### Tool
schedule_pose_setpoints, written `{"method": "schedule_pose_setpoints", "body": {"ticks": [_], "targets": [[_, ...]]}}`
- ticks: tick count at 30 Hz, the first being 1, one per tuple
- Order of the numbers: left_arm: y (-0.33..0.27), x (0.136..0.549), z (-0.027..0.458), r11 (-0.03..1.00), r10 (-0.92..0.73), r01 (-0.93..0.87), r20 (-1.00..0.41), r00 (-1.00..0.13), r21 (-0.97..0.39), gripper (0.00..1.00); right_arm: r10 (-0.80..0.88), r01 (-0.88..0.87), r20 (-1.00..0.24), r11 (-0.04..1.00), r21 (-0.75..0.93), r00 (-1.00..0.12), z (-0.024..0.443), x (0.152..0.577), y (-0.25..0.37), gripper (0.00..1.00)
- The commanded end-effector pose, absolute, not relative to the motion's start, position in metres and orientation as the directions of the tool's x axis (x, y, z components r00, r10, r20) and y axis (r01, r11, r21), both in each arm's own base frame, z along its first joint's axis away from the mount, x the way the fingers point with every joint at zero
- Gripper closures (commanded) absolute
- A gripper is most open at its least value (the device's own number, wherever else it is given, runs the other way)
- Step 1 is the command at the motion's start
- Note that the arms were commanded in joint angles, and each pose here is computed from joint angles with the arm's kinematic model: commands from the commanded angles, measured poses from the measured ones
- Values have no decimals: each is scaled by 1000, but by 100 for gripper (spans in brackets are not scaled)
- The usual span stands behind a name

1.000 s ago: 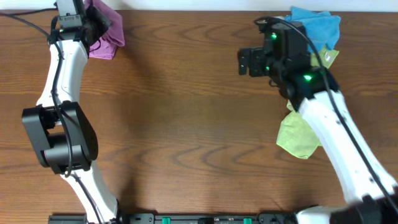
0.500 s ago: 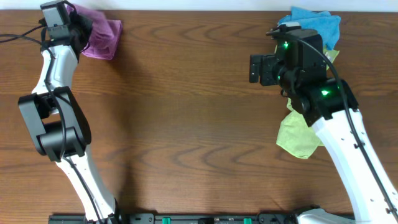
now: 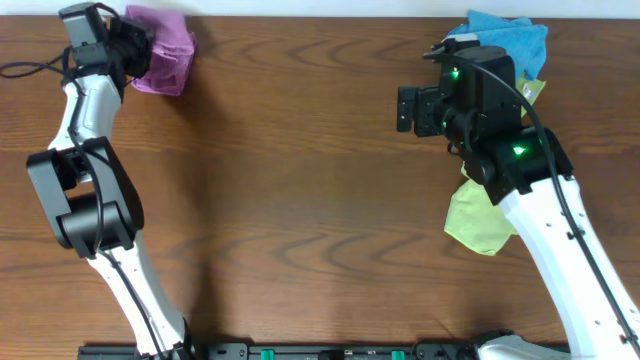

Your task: Fold the cloth

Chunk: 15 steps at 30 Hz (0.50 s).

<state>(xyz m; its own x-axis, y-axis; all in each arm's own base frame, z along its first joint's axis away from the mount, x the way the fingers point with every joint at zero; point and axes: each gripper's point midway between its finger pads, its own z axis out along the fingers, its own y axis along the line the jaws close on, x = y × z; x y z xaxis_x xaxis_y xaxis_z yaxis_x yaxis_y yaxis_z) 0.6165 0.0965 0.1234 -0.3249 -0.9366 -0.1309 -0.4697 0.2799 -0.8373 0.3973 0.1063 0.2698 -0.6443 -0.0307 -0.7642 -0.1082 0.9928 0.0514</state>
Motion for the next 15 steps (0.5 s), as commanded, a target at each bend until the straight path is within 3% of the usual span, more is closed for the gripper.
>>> {"method": "schedule_pose_setpoints", "body": {"ticks": [1,8,15], "targets": [[93,613,117,258,-936,-494,-87,-342,-830,94,-42,-119,-778,992,42,-626,277,398,109,1],[86,613,78,214,-925,-525,2,-380,-824,94,-38,-124,-779,991,51,-626,277,397,112,1],[103,607,70,192,-936,-550,17,-352,-813,94,-49,-142,-779,989,51,-625,277,395,120,1]]}}
